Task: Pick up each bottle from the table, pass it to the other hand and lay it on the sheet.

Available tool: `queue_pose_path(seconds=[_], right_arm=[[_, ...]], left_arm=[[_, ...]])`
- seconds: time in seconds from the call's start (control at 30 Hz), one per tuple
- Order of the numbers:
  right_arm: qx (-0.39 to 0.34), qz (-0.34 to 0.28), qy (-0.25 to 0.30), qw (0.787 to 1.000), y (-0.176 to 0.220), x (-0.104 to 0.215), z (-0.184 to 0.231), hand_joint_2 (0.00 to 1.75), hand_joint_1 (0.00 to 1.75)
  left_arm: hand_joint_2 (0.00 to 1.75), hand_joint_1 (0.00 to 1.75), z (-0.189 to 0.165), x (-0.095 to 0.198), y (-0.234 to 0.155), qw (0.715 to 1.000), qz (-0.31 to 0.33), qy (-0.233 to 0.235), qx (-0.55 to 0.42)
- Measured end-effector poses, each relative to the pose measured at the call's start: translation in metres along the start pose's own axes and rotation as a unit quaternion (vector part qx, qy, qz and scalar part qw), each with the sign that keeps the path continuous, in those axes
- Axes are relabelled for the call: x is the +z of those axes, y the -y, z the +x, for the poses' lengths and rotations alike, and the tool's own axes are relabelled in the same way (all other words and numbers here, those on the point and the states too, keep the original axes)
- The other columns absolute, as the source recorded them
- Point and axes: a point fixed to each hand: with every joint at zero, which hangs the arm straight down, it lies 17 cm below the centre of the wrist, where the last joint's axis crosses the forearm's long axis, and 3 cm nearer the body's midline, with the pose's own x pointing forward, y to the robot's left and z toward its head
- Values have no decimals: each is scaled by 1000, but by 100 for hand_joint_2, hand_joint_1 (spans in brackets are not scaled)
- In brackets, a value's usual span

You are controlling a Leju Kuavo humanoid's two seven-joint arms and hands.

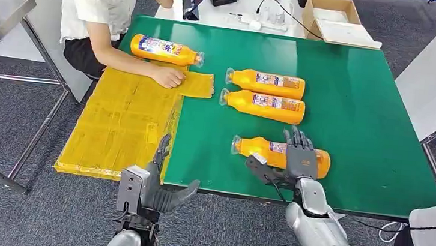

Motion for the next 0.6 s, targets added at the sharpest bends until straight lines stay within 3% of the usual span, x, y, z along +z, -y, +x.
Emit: queue_pose_path(seconds=[0.17, 0.6], right_arm=[[-9, 59, -25, 998, -14, -4, -18, 175, 0], [2, 85, -66, 994, -28, 2, -50, 175, 0]], left_arm=[[175, 0, -8, 5, 8, 1000, -18, -21, 9], [175, 0, -17, 12, 9, 999, -24, -40, 11]])
